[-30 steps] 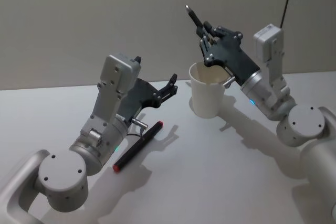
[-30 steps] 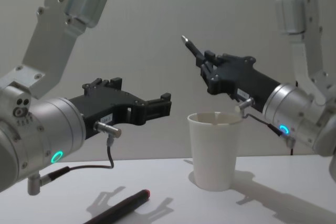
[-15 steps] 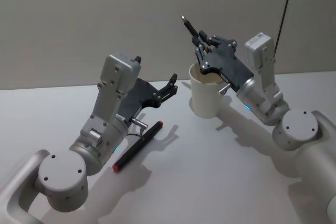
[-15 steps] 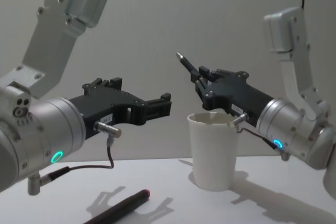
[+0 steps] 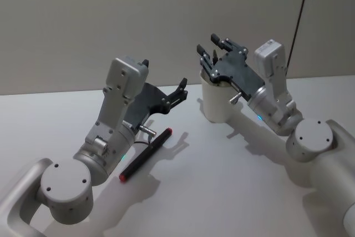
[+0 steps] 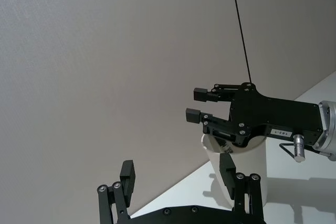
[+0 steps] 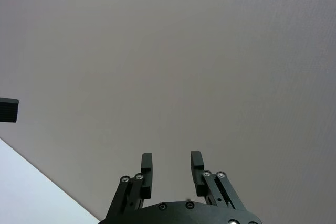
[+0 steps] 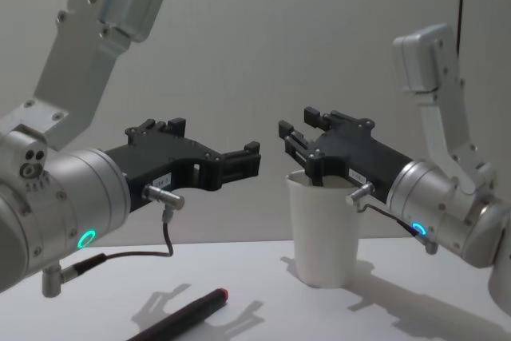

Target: Place the pen into the pen holder.

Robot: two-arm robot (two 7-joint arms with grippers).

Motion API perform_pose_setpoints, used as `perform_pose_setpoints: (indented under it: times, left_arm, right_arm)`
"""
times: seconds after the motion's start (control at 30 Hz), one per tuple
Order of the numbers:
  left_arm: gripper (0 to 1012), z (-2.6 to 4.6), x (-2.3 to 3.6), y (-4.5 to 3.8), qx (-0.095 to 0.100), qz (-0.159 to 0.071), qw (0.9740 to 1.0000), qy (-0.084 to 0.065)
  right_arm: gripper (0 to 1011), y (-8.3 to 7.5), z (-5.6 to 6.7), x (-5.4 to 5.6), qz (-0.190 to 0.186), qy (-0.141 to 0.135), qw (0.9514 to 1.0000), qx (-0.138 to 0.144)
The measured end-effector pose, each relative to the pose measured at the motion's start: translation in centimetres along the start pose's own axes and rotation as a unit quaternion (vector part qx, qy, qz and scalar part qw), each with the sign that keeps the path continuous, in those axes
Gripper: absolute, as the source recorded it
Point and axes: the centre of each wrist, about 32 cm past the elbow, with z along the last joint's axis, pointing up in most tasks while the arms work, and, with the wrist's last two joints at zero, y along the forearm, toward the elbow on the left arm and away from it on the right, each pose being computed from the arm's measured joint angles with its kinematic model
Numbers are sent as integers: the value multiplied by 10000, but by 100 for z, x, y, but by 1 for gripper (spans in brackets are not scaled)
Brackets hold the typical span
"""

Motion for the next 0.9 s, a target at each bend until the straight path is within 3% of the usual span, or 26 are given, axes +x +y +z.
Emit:
perform_pose_setpoints:
  times: [0.3, 0.4, 0.67, 0.9]
  left_arm:
    - [1001, 0, 0, 0, 0, 0, 10000, 0]
    - [1001, 0, 0, 0, 0, 0, 10000, 0]
    - [1001, 0, 0, 0, 0, 0, 10000, 0]
    - [1001, 0, 0, 0, 0, 0, 10000, 0]
  right_arm:
    - [668, -3, -14, -8, 5, -4, 10000, -15]
    - [803, -3, -12, -7, 5, -4, 10000, -15]
    - [999, -63, 51, 15, -107, 141, 9998, -18]
    - [1001, -228, 166, 43, -334, 317, 9989, -89]
